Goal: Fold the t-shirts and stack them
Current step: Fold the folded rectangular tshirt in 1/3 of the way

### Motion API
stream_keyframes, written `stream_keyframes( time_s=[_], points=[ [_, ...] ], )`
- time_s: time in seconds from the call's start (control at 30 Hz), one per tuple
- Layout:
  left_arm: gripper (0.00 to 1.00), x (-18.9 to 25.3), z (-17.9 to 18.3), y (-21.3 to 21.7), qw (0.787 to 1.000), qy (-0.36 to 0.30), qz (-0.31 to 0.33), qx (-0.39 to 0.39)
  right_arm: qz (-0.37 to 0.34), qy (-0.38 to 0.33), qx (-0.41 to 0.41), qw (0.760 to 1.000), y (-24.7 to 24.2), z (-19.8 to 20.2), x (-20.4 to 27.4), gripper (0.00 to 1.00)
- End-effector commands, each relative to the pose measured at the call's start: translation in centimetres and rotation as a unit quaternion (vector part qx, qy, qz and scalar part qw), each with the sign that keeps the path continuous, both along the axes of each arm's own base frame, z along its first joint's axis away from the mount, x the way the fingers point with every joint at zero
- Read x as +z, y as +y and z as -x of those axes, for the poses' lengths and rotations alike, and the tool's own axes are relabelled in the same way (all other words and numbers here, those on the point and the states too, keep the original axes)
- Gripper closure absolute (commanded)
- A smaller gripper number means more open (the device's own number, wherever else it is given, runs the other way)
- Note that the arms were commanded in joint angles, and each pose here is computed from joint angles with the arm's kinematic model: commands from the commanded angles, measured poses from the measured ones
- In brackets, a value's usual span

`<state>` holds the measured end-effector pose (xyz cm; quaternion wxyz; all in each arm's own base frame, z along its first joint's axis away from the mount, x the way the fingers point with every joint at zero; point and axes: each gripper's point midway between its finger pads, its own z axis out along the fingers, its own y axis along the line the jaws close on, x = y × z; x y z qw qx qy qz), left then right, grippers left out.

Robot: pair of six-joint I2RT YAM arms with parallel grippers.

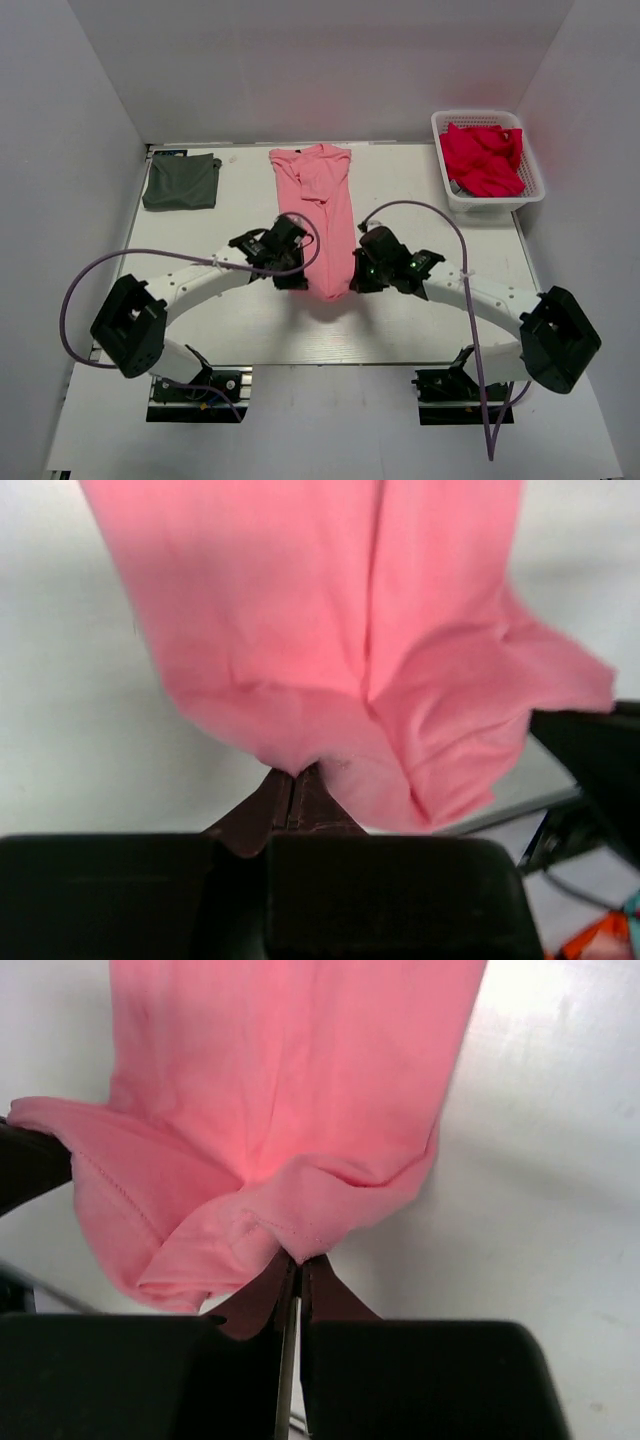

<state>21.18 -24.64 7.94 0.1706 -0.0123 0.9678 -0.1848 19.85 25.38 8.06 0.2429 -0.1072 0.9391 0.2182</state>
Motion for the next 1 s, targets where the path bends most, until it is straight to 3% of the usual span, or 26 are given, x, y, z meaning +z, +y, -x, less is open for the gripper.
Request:
stream_keyframes(
  time_s=[0.0, 0.13, 0.27, 0.43, 0.97],
  points=[
    [1.0, 1.6, -4.5, 1.3, 0.996, -0.041, -0.045, 0.059, 0.034, -0.042, -0.044, 0.998, -0.4, -4.0, 1.2, 1.0],
    [1.0, 1.7, -8.7, 1.7, 0.993, -0.043, -0.059, 0.094, 0.054, -0.082, -0.088, 0.991, -0.2, -8.7, 3.0, 1.0],
    [1.0, 3.6, -12.9, 1.8, 0.989, -0.066, -0.039, 0.129, 0.029, -0.127, -0.106, 0.986, 1.3, -13.2, 6.4, 1.0],
    [1.0, 5.2, -17.1, 1.8, 0.985, -0.1, -0.014, 0.14, 0.047, -0.129, -0.099, 0.986, 1.7, -16.7, 5.8, 1.0],
    [1.0, 2.6, -22.3, 2.8, 0.985, -0.085, -0.012, 0.149, 0.044, -0.097, -0.094, 0.99, 2.5, -22.8, 2.9, 1.0]
  ],
)
